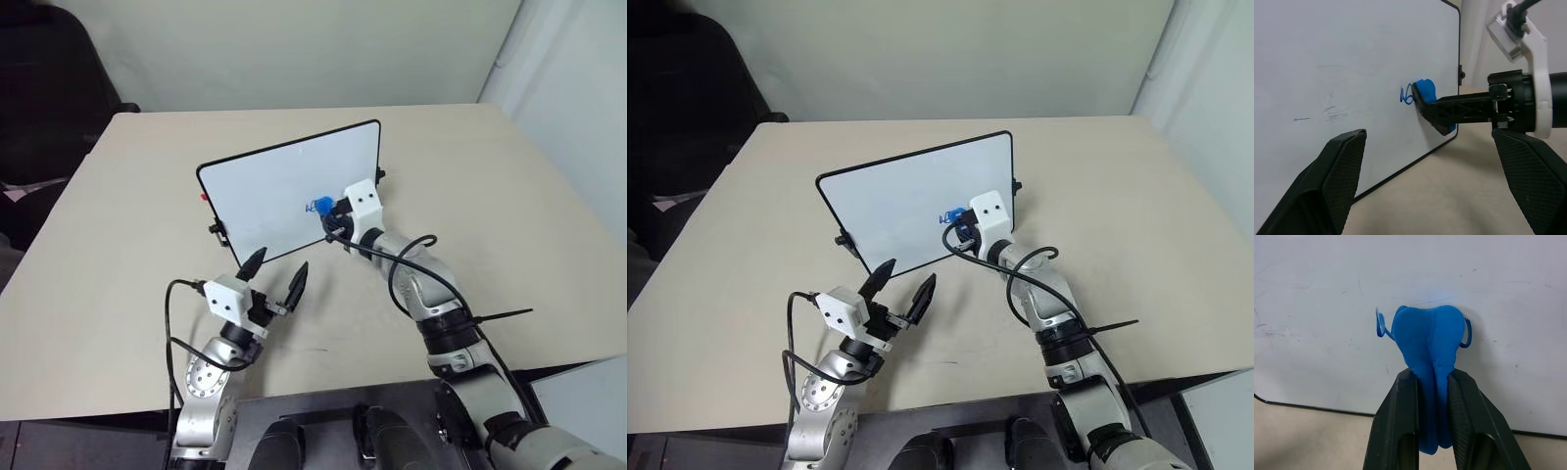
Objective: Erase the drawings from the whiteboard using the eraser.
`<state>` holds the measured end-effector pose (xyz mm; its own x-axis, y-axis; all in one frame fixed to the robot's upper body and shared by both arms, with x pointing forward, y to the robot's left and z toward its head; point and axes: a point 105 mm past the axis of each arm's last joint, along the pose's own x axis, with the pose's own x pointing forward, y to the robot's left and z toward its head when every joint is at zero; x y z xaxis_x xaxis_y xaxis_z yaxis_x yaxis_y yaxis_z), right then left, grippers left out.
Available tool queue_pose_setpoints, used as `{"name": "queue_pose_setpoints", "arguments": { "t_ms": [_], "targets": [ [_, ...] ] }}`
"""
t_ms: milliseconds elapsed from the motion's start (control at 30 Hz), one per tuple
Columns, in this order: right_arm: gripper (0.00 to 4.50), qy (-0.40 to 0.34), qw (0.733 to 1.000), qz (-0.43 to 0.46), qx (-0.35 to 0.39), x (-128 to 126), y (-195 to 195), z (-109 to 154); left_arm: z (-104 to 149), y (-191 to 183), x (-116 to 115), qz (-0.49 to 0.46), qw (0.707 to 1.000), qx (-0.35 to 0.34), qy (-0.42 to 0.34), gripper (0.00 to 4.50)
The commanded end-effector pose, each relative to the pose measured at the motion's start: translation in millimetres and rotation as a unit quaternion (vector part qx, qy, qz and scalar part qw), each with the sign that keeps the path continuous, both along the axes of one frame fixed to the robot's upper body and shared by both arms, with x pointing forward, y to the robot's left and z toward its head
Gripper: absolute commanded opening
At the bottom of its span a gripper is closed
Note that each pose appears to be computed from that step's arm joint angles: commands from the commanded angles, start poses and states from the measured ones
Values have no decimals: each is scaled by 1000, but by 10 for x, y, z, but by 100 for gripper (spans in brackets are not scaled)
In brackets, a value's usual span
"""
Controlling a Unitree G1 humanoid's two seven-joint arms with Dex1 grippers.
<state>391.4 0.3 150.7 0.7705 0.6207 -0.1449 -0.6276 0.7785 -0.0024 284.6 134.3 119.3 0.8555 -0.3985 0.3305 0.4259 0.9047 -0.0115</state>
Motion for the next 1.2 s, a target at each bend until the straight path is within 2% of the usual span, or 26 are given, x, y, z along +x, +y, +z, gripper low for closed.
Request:
{"name": "queue_pose_setpoints", "arguments": {
  "t_ms": [33, 200, 433, 867, 1200],
  "targets": [
    [44, -43, 998, 50, -13, -74, 318, 166, 54, -34, -17, -5, 1000, 2, -13, 450],
    [44, -76, 993, 85, -43, -157, 508, 171, 47, -35, -22, -4, 1000, 2, -13, 450],
    [44, -93, 990, 95, -51, -182, 562, 178, 28, 24, -22, 8, 1000, 2, -8, 450],
    [44, -56, 997, -56, -11, 257, -61, 217, 14, 62, -6, 7, 1000, 2, -6, 450],
    [44, -35, 991, -125, -28, 411, -394, 93, 26, 59, 12, 4, 1000, 3, -7, 450]
  ]
}}
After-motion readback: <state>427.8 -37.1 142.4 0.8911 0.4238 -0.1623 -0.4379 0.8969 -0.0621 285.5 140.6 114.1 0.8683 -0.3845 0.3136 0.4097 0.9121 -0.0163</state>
